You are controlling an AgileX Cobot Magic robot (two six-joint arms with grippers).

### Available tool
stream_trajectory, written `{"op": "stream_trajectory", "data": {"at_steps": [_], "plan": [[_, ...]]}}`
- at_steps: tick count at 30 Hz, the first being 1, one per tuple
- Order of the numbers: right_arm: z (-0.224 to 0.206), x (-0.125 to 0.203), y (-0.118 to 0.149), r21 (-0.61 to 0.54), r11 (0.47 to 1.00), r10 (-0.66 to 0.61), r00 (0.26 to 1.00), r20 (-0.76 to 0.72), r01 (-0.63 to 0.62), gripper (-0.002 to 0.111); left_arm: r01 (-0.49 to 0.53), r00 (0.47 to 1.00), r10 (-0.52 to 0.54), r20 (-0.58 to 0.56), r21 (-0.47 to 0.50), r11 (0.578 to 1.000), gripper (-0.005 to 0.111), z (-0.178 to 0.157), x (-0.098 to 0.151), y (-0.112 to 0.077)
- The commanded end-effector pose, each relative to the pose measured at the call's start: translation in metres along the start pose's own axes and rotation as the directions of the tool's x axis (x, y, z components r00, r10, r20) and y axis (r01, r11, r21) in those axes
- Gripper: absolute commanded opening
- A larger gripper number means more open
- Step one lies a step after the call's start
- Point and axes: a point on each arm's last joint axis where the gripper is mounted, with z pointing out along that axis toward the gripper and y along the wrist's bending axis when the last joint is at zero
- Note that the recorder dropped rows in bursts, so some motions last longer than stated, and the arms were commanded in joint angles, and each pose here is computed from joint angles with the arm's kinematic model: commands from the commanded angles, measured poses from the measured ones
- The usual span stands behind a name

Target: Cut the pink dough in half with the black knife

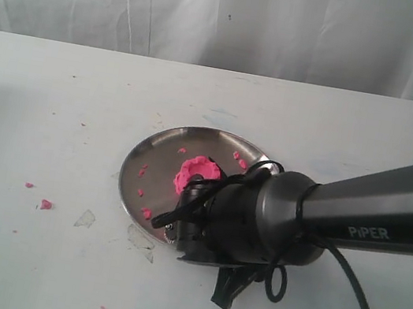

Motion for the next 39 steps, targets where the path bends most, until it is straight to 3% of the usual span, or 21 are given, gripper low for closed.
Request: {"op": "stream_trajectory", "data": {"at_steps": [1, 10, 12, 15, 23, 28, 30, 31, 34, 36, 39], "plan": [[0.005, 0.001, -0.003, -0.012, 1.000, 0.019, 1.000, 0.001, -0.019, 0.040, 0.006, 1.000, -0.006, 0.002, 0.008, 1.000, 0.000, 0.000, 0.001, -0.001], [0.026, 0.006, -0.007, -0.020, 0.999, 0.036, 0.998, -0.058, -0.037, 0.037, 0.006, 1.000, -0.006, 0.002, 0.008, 1.000, 0.000, 0.000, 0.001, -0.001], [0.028, 0.006, -0.006, -0.022, 0.999, 0.031, 0.998, -0.062, -0.033, 0.027, 0.006, 1.000, -0.006, 0.002, 0.008, 1.000, 0.000, 0.000, 0.001, -0.001], [0.028, 0.007, -0.008, 0.003, 0.999, 0.054, 0.996, -0.072, -0.054, 0.001, 0.006, 1.000, -0.006, 0.002, 0.008, 1.000, 0.000, 0.000, 0.001, -0.001], [0.024, 0.011, -0.023, 0.149, 0.987, 0.078, 0.989, -0.127, -0.059, 0.000, 0.006, 1.000, -0.006, 0.002, 0.008, 1.000, 0.000, 0.000, 0.001, -0.001], [0.013, 0.011, -0.037, 0.147, 0.981, 0.138, 0.987, -0.086, -0.125, 0.000, 0.006, 1.000, -0.006, 0.002, 0.008, 1.000, 0.000, 0.000, 0.001, -0.001], [0.012, 0.014, -0.049, 0.096, 0.975, 0.207, 0.977, -0.049, -0.202, 0.000, 0.006, 1.000, -0.006, 0.002, 0.008, 1.000, 0.000, 0.000, 0.001, -0.001], [0.014, 0.020, -0.062, -0.002, 0.947, 0.321, 0.947, -0.028, -0.322, 0.000, 0.006, 1.000, -0.006, 0.002, 0.008, 1.000, 0.000, 0.000, 0.001, -0.001], [0.020, 0.036, -0.089, -0.187, 0.853, 0.491, 0.871, -0.023, -0.486, 0.000, 0.006, 1.000, -0.006, 0.002, 0.008, 1.000, 0.000, 0.000, 0.001, -0.001], [0.019, 0.048, -0.108, -0.313, 0.776, 0.575, 0.818, -0.006, -0.548, 0.000, 0.006, 1.000, -0.006, 0.002, 0.008, 1.000, 0.000, 0.000, 0.001, -0.001], [0.007, 0.065, -0.129, -0.438, 0.707, 0.628, 0.778, 0.028, -0.555, 0.000, 0.006, 1.000, -0.006, 0.002, 0.008, 1.000, 0.000, 0.000, 0.001, -0.001]]}}
